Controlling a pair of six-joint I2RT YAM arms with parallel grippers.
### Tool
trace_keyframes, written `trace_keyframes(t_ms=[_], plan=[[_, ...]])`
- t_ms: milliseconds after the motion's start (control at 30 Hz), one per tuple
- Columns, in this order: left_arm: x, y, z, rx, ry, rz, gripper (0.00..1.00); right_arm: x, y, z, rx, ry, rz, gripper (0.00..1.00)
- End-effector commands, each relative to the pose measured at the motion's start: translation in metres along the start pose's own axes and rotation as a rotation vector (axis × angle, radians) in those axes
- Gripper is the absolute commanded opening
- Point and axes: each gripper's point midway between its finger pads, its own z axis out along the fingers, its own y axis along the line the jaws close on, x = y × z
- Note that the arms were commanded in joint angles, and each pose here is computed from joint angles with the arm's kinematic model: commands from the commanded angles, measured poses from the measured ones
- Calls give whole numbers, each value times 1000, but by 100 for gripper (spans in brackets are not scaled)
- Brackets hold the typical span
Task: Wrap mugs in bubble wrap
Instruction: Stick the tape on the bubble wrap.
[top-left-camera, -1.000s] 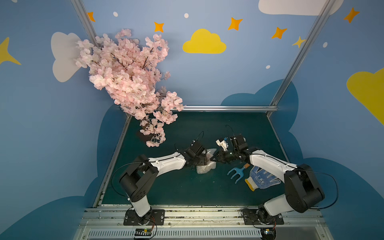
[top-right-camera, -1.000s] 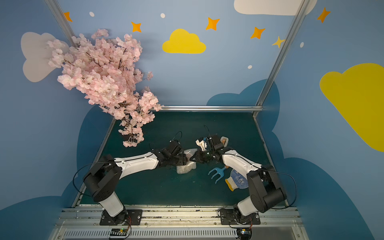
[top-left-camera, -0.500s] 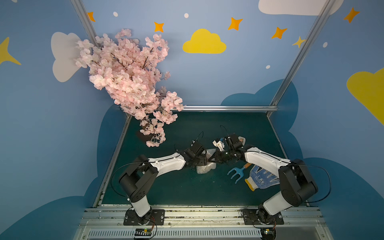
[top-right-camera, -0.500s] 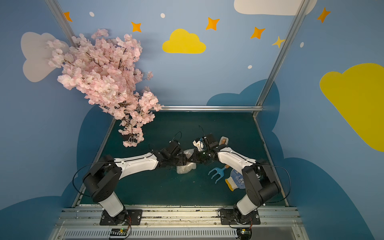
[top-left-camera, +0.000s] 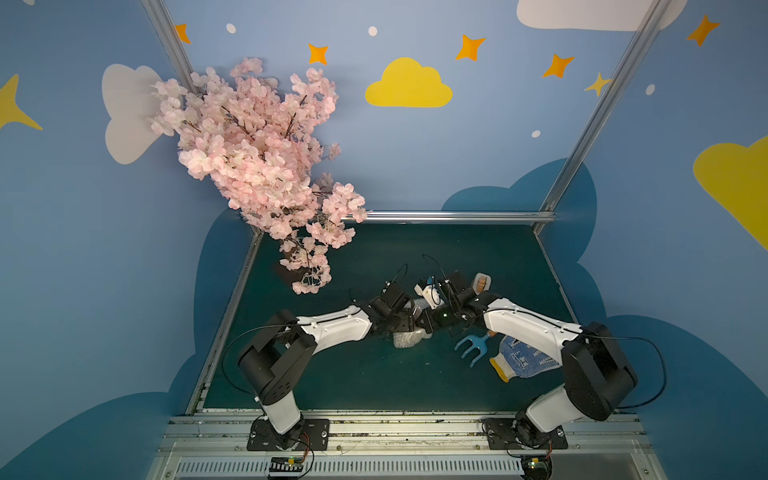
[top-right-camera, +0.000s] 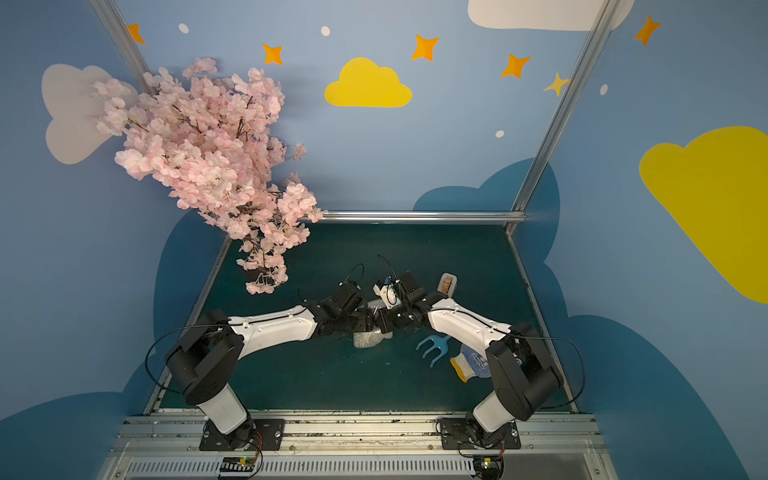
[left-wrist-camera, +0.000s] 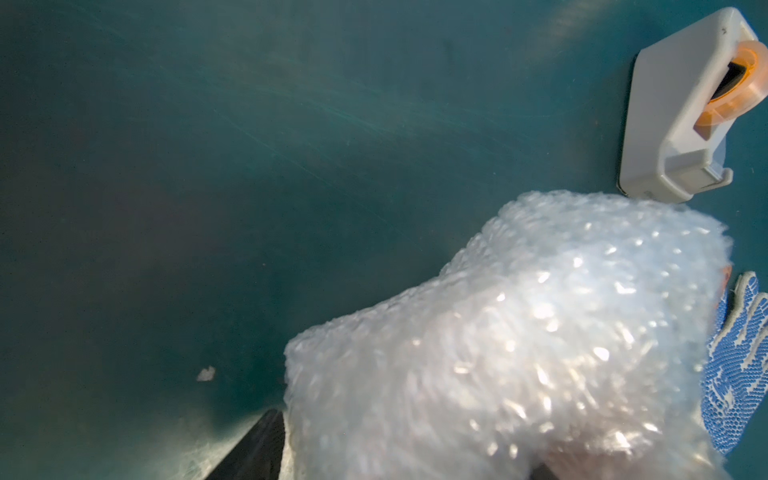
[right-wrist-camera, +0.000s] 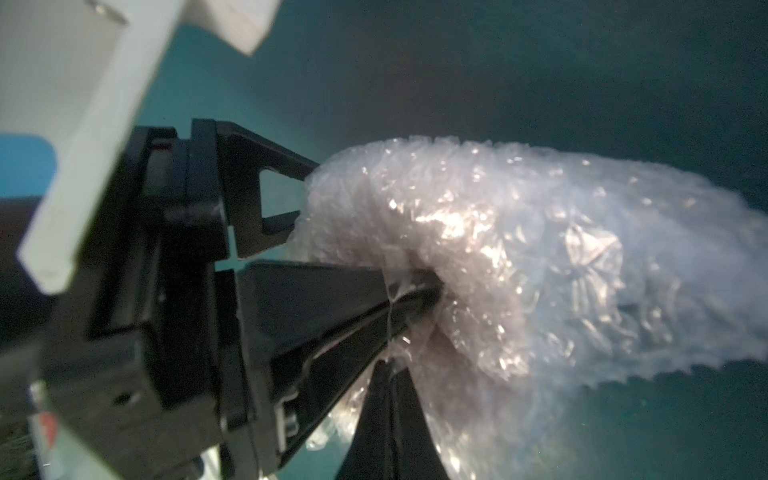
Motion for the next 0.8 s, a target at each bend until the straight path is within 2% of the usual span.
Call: trace_keyframes(t_ms=[0, 300, 400, 767], plan=[[13, 11, 1, -49, 55, 14, 74, 46, -39, 6, 204, 128, -75, 0], [12, 9, 2, -48, 59, 17, 74, 38, -46, -1, 259, 101, -68, 0], [12, 8, 1, -45, 58, 18, 74, 32, -44, -3, 261, 86, -61, 9], [12, 9, 1, -47, 60, 19, 74, 8, -31, -20, 242, 7, -44, 29]])
